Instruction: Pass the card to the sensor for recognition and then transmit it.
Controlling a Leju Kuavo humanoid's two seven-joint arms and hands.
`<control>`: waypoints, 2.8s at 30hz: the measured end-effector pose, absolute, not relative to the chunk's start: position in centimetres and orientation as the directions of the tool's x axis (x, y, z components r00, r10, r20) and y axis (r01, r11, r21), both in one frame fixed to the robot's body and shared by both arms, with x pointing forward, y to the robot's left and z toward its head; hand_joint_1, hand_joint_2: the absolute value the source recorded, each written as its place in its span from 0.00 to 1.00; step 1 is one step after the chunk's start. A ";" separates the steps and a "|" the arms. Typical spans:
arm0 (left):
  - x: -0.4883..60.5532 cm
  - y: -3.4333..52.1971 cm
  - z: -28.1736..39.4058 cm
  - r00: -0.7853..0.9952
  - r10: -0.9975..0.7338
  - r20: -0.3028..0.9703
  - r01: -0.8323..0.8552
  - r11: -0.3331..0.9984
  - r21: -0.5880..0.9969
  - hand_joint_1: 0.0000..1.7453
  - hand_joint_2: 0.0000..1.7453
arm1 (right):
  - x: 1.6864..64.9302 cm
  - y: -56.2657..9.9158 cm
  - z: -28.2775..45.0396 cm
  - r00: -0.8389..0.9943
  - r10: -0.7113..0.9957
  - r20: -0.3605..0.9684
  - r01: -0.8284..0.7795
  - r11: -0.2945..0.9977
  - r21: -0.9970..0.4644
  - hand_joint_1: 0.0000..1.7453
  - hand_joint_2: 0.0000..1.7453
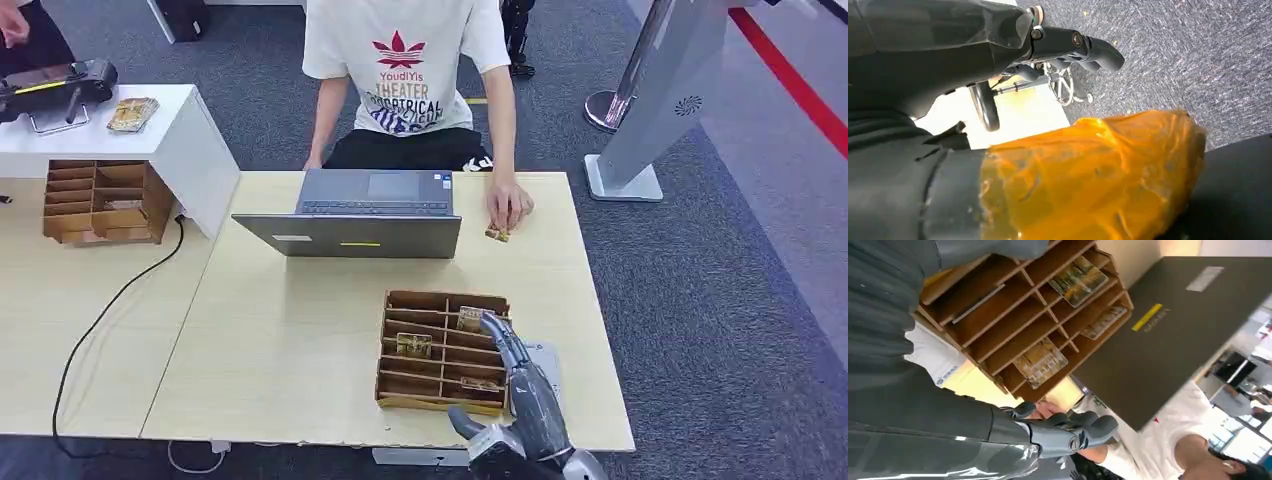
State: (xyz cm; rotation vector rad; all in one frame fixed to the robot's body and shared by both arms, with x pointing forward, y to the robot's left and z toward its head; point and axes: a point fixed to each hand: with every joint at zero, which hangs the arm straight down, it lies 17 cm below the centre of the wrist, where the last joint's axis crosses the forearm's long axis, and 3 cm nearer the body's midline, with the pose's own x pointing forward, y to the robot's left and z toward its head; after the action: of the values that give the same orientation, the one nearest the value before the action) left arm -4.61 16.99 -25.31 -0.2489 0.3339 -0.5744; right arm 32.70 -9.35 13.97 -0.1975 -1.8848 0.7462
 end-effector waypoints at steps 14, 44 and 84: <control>-4.6 17.0 -25.3 0.784 -0.574 -0.238 0.495 0.808 -0.319 0.00 0.00 | 32.8 -10.7 11.2 -0.440 0.689 0.576 -0.037 0.627 -0.778 0.18 1.00; -4.6 17.0 -25.3 0.779 -0.580 -0.238 0.502 0.804 -0.318 0.00 0.00 | 33.5 -12.4 8.4 -0.399 0.792 0.462 0.016 0.510 -0.860 0.28 1.00; -4.7 17.2 -25.3 0.773 -0.588 -0.239 0.510 0.799 -0.318 0.00 0.00 | 34.6 -12.9 6.1 -0.376 0.815 0.440 -0.029 0.464 -0.885 0.99 1.00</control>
State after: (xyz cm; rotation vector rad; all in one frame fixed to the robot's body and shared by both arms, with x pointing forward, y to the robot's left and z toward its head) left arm -4.67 17.15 -25.31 -0.2421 0.3375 -0.6008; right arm 34.65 -12.88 6.09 -0.6785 -1.7185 1.0626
